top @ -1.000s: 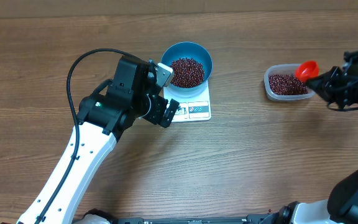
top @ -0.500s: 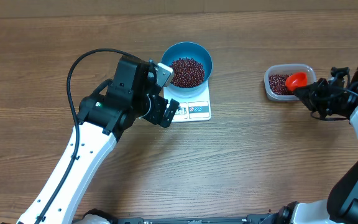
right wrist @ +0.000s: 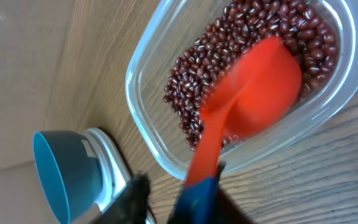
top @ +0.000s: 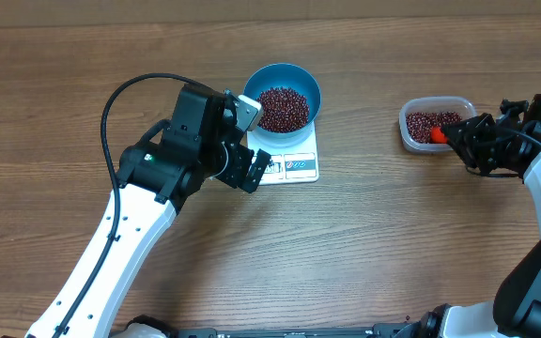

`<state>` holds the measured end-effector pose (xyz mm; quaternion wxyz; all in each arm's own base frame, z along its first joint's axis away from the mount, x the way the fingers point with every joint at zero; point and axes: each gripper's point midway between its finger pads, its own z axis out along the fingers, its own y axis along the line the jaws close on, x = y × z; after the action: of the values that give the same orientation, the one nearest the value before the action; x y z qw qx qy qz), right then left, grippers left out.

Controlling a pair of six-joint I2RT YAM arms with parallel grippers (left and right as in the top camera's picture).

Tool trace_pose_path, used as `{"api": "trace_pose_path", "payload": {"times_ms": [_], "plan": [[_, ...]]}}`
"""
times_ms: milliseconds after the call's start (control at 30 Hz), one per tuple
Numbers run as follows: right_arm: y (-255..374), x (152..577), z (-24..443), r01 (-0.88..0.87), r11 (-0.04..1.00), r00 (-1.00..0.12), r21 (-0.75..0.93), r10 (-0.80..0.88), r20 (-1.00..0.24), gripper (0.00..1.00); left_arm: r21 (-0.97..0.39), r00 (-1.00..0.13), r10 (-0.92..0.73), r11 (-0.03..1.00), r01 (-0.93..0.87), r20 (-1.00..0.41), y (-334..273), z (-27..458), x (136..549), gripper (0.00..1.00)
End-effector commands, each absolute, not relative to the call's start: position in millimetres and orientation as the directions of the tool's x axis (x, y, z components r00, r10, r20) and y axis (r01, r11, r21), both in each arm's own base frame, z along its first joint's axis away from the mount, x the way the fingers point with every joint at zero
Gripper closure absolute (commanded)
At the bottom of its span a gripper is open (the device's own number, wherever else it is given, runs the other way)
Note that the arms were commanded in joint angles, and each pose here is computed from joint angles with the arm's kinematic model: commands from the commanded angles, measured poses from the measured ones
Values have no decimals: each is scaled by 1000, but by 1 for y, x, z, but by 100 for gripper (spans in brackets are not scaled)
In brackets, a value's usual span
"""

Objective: Scoop item into bowl and weigh 150g on scale
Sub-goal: 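Open the right gripper to release the scoop in the tub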

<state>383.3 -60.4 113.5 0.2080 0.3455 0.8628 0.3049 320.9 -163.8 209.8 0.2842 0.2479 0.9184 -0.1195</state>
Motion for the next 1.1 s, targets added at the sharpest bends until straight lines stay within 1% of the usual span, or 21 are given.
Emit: {"api": "trace_pose_path", "payload": {"times_ms": [0, 100, 200, 300, 367, 433, 500, 567, 700, 867, 933, 1067], "plan": [[-56, 383, 113, 476, 569, -673, 671, 726, -138, 64, -80, -718, 375, 855, 512, -586, -163, 211, 321, 0], [-52, 383, 113, 472, 572, -681, 670, 720, -135, 58, -80, -718, 375, 855, 512, -586, -163, 211, 321, 1], [-48, 381, 112, 475, 574, -688, 667, 715, -125, 47, -80, -718, 375, 855, 512, -586, -163, 211, 321, 1], [-47, 380, 111, 480, 572, -690, 665, 715, -117, 39, -80, -718, 375, 855, 512, -586, -163, 211, 321, 0], [-47, 378, 110, 484, 570, -691, 663, 714, -110, 35, -80, -718, 375, 855, 512, -586, -163, 211, 321, 1], [-46, 377, 109, 484, 574, -695, 661, 710, -108, 29, -80, -718, 375, 855, 512, -586, -163, 211, 321, 0], [-47, 376, 110, 474, 587, -705, 656, 700, -117, 15, -80, -718, 375, 855, 512, -586, -163, 211, 321, 1], [-50, 376, 113, 474, 589, -700, 655, 703, -126, 7, -80, -718, 375, 855, 512, -586, -163, 211, 321, 1], [-60, 377, 141, 423, 637, -710, 645, 675, -200, 0, -80, -718, 375, 855, 512, -586, -163, 211, 321, 0], [-75, 368, 186, 399, 736, -720, 547, 621, -311, 0, -80, -718, 375, 855, 512, -586, -163, 211, 321, 1], [-73, 357, 215, 355, 783, -740, 511, 570, -359, 0, -80, -718, 375, 855, 512, -586, -163, 211, 321, 1], [-67, 345, 236, 316, 810, -751, 494, 532, -392, 0, -80, -718, 375, 855, 512, -586, -163, 211, 321, 0]]}}
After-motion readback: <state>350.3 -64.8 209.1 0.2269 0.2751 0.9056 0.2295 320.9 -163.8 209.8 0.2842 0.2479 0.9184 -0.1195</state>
